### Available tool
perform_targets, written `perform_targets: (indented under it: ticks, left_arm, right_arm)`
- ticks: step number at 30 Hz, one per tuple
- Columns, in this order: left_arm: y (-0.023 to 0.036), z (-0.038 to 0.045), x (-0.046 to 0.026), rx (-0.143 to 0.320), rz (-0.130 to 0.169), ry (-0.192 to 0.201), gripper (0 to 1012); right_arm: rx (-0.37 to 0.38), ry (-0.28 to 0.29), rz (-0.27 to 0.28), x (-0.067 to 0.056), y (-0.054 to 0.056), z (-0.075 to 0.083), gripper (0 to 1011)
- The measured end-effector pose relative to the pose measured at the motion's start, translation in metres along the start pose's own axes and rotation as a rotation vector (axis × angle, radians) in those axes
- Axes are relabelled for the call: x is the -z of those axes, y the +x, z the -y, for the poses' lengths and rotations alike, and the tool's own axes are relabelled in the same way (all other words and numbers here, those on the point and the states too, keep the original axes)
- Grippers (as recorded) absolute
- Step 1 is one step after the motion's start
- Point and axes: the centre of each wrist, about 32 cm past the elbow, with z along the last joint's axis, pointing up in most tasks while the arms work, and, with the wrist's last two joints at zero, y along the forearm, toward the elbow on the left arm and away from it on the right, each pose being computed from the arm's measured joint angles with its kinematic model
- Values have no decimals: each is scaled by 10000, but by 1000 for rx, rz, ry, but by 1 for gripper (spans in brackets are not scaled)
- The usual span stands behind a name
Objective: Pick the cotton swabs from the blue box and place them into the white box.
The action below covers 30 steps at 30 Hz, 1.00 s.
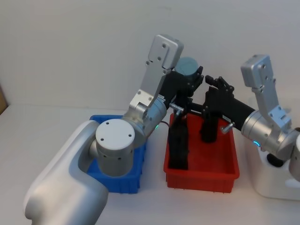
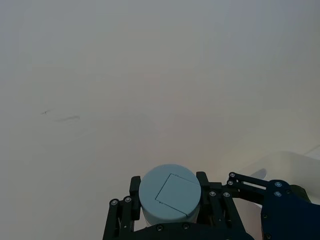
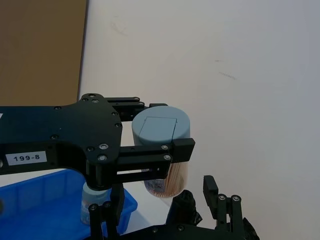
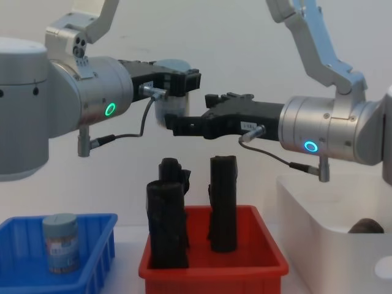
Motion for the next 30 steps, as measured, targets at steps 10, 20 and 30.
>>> perform_targets:
  ticks: [10, 20, 30]
  left_arm:
    - [-16, -1, 7, 24, -15, 3, 670]
    - [-28, -2, -3, 49, -25, 11, 669]
    - [-36, -16, -25, 51, -26, 29, 670]
  right_arm:
    - [8, -12, 12, 17, -33, -89, 1001]
    - [14, -20, 13, 23, -66, -171, 1001]
    - [37, -20, 22, 20, -86, -232, 1001]
